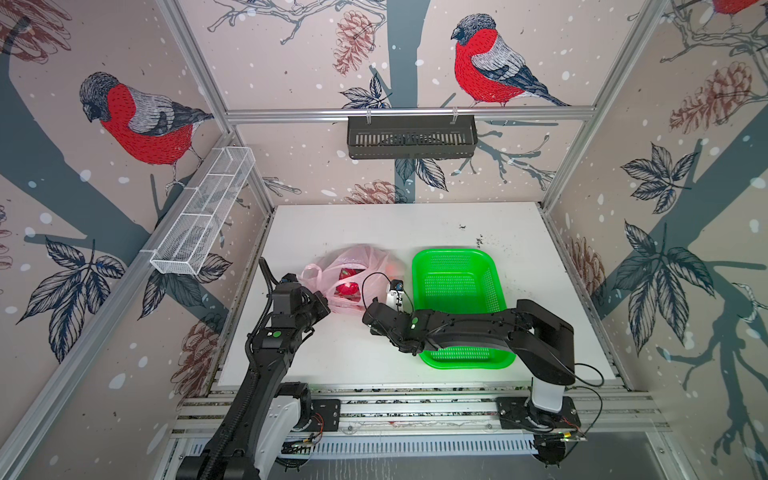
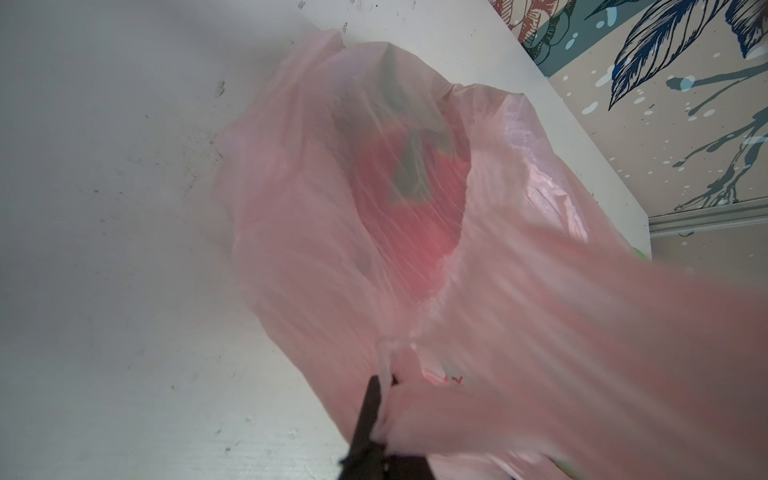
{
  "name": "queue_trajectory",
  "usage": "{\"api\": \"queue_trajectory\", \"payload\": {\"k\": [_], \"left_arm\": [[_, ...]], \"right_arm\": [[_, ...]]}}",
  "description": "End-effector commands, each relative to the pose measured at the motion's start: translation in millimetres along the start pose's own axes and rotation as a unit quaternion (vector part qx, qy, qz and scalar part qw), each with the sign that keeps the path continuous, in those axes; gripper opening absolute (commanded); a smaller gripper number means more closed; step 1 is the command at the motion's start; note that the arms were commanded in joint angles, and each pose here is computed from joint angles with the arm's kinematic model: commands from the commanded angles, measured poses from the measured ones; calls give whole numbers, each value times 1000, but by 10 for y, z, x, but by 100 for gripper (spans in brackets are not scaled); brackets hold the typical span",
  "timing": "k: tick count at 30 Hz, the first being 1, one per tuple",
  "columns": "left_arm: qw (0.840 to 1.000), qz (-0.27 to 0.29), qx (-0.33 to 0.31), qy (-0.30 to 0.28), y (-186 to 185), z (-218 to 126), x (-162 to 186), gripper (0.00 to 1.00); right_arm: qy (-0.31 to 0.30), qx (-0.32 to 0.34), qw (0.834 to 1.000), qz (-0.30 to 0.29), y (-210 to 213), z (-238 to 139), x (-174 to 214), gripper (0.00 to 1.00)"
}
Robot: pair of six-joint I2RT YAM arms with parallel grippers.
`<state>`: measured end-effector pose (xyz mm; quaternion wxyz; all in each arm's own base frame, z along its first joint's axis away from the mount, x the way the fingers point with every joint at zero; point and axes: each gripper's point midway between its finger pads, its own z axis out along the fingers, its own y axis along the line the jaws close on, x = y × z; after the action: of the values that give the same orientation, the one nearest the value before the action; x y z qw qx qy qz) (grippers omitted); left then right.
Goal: Untie the knot of the plastic bag and take out the fruit
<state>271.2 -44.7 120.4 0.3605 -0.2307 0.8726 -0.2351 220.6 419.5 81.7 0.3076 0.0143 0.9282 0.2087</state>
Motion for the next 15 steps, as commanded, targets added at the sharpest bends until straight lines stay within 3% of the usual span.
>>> {"api": "queue_trajectory", "payload": {"k": [1,8,15], "left_arm": [[999,-2,-1,-34,-1,-6,-129,0],[999,-3,15,-41,-31,-20,-114,0],[998,-2,42,-55,-128,-77,-149,0]], "right_arm": [[-4,20,999,-26,-53,-97,-53,17],[-14,13,996,-89,169,-405,-71,31],[-39,-12,982,-182,641,-751,-70,31]]}}
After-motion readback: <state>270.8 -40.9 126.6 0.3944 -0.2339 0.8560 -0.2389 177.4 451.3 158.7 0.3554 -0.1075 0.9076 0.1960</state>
